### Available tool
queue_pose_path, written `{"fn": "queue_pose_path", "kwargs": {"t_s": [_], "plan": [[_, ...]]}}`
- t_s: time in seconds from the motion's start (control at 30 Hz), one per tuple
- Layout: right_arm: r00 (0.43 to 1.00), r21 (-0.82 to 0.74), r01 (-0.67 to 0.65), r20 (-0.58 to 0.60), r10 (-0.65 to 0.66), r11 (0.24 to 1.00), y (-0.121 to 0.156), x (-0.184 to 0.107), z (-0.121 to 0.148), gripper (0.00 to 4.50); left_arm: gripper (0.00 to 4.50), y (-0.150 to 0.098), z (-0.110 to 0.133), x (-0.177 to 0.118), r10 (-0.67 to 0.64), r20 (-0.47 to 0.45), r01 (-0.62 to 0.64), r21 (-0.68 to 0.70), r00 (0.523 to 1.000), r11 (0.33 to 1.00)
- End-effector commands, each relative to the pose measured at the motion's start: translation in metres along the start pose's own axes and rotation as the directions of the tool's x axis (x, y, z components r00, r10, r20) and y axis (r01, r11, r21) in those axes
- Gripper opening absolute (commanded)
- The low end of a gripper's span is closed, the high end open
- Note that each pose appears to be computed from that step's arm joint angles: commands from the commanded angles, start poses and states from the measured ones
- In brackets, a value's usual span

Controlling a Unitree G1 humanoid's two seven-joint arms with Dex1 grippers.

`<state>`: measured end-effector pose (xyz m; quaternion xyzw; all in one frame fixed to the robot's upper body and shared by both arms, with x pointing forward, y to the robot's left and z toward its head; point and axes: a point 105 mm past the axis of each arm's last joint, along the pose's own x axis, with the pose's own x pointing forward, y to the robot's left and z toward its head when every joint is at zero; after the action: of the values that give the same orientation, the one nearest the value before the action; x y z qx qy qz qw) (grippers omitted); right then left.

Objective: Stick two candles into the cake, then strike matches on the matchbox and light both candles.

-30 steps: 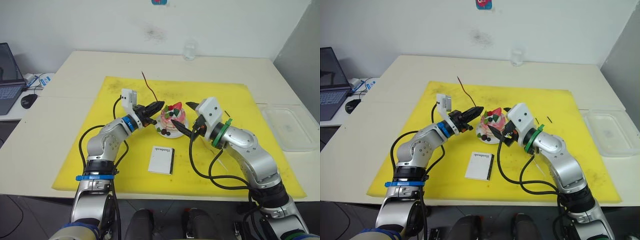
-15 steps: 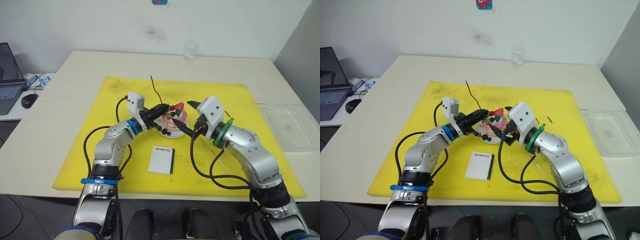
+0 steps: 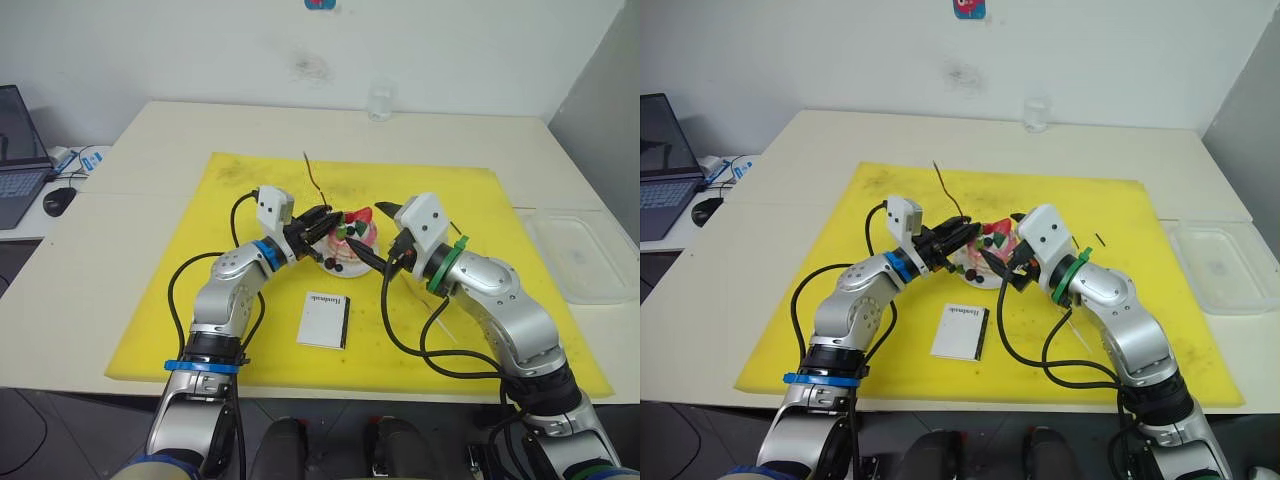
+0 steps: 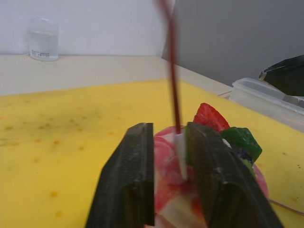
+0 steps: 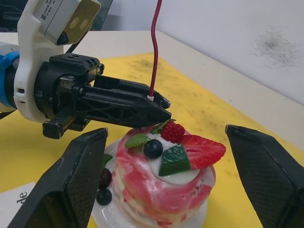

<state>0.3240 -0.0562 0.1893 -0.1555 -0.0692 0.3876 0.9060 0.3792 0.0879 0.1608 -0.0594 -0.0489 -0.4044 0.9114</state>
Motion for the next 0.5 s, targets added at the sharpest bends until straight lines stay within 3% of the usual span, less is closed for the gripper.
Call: {"fn": "queue_pose_path", "kwargs": {"t_s": [0.03,0.2,0.5], "plan": [[0.999,-0.029,0.017,0.049,-0.016,0.999,-0.004,-0.004,0.014,4.18,2.82,-0.005,0.016,0.002,-0.022,0.043,0.02,0.041,0.999,0.999],[0.999,-0.03,0.017,0.052,-0.015,0.999,-0.004,-0.003,0.014,4.18,4.38,-0.004,0.025,0.0,-0.017,0.061,0.014,0.047,0.998,0.999],[0.998,-0.031,0.018,0.057,-0.016,0.999,-0.005,-0.003,0.015,4.18,4.38,0.002,0.026,-0.011,0.008,0.052,-0.011,0.056,0.999,0.998]]}}
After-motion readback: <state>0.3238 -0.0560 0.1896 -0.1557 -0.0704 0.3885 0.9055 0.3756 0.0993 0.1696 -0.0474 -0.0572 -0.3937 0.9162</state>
